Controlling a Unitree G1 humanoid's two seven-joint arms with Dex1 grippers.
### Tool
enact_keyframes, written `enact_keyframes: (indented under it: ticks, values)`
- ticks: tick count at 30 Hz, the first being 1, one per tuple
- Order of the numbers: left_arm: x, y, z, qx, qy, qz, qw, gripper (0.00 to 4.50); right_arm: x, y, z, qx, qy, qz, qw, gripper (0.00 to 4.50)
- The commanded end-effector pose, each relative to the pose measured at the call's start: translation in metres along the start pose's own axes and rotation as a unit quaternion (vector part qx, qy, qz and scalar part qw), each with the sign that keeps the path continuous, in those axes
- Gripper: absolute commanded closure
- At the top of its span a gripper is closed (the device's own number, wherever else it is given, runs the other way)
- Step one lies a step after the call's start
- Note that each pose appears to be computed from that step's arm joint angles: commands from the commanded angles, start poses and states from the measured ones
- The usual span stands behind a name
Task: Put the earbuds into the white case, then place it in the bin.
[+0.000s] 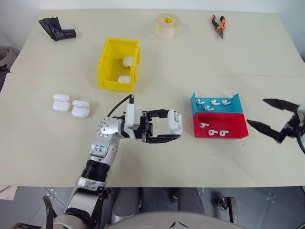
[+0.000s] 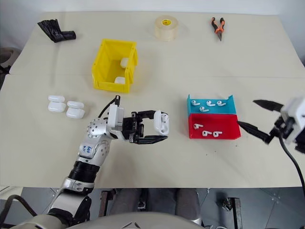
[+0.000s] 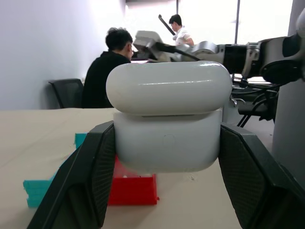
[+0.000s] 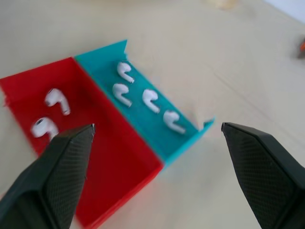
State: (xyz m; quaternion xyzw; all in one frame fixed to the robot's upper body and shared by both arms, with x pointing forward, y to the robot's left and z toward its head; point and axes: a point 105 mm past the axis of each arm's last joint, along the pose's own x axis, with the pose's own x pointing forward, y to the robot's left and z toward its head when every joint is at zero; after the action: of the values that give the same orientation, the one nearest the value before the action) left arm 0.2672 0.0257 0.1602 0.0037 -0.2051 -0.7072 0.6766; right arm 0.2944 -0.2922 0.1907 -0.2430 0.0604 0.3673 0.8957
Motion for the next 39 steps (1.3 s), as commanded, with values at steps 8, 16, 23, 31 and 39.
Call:
enact_keyframes:
  ticks: [8,16,23,31,39]
  values:
    - [0.006,0.0,0.0,0.017,-0.006,0.001,1.0,1.7,0.068,-0.025,0.011,-0.091,0.129,0.092,0.983,0.05]
    - [0.004,-0.001,0.002,0.023,-0.003,0.007,1.0,1.7,0.09,-0.036,0.005,-0.182,0.213,0.142,0.949,0.05]
    - [0.003,0.0,0.002,0.022,-0.005,0.015,1.0,1.7,0.092,-0.041,-0.005,-0.225,0.264,0.168,0.923,0.05]
    - [0.003,0.0,0.004,0.024,-0.006,0.022,0.999,1.7,0.101,-0.034,-0.008,-0.231,0.259,0.186,0.919,0.42]
    - [0.003,0.0,0.005,0.025,-0.004,0.024,0.999,1.7,0.103,-0.029,-0.014,-0.223,0.266,0.204,0.915,2.91]
